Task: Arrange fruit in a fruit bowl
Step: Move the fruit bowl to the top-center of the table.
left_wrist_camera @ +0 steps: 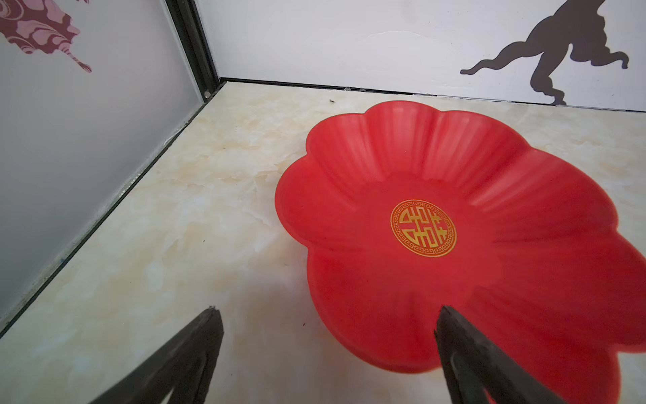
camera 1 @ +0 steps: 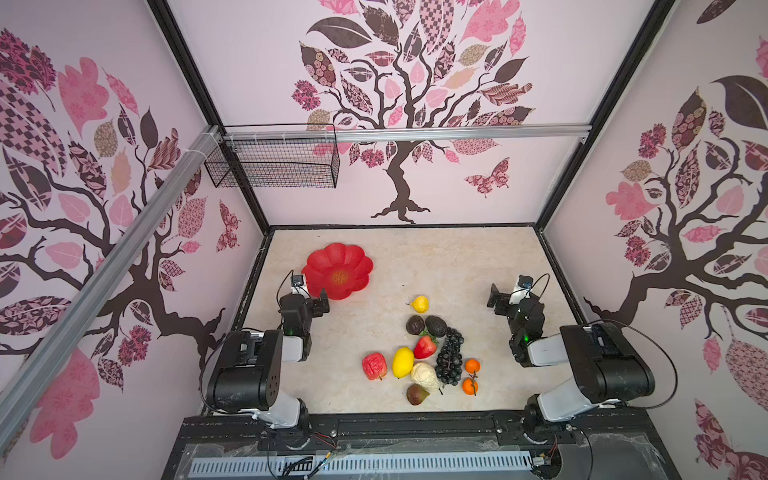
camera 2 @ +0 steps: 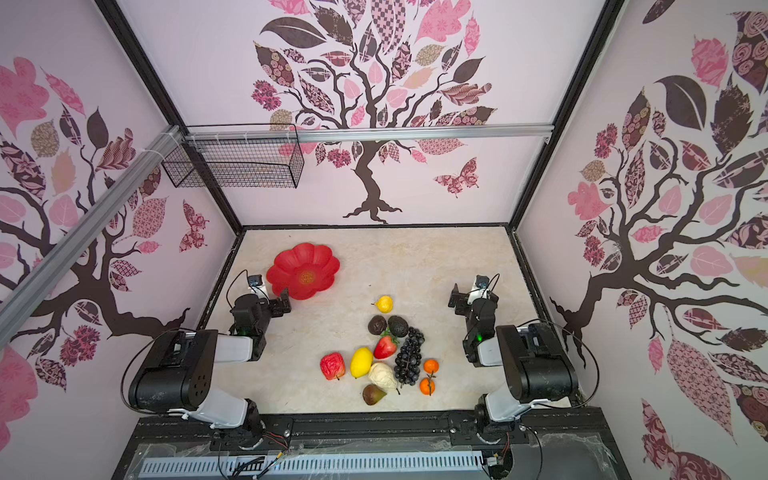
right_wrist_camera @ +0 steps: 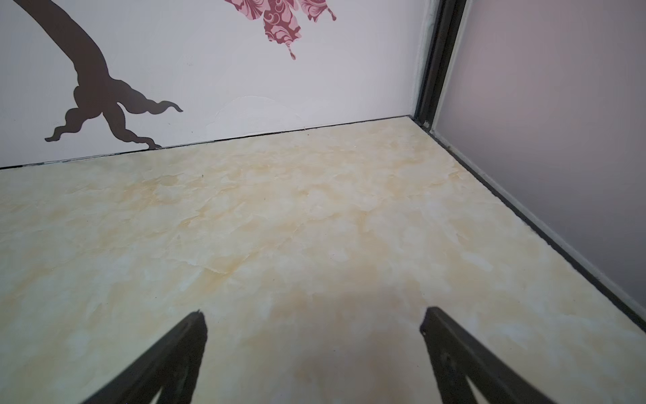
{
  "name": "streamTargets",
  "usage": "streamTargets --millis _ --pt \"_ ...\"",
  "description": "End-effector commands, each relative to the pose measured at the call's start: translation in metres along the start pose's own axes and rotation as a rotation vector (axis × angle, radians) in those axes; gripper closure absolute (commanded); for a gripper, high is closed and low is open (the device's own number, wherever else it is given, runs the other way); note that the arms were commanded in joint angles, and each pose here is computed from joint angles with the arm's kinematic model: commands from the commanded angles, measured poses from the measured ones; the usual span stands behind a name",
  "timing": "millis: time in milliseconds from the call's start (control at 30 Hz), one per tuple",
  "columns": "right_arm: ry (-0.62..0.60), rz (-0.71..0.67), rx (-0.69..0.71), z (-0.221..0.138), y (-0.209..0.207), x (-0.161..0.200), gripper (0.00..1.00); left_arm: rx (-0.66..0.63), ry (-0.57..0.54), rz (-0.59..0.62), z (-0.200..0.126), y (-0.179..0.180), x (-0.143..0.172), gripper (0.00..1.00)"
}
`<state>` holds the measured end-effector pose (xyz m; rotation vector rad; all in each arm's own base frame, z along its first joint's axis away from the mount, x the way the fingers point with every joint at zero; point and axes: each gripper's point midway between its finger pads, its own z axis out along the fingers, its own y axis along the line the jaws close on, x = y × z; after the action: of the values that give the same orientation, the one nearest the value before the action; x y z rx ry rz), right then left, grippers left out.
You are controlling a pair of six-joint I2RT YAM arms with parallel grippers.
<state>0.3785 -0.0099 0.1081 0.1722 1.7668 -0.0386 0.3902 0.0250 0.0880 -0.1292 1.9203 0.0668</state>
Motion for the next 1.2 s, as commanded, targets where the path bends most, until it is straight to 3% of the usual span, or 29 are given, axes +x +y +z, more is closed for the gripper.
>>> streamTargets --millis 0,700,800,1100,1167 --pt "-0.016 -0.004 0.003 0.006 0.002 -0.005 0.01 0.007 -0.042 -0.001 0.006 0.0 -0.016 0.02" --pt "-0.019 -0.003 0.002 0.005 0.002 -0.006 0.0 0.019 -0.047 -0.004 0.005 0.0 -0.016 0.02" --pt "-0.027 -0.016 -0.042 0.0 0.009 -0.006 0.01 0.083 -0.058 0.029 0.003 -0.012 -0.016 0.02" --pt "-0.134 -0.05 -0.102 -0.029 0.019 -0.022 0.0 0.106 -0.2 0.136 -0.037 -0.034 -0.034 0.02" --pt "-0.155 -0.072 -0.114 -0.038 0.025 -0.028 0.0 0.084 -0.191 0.124 -0.045 -0.033 -0.037 0.02"
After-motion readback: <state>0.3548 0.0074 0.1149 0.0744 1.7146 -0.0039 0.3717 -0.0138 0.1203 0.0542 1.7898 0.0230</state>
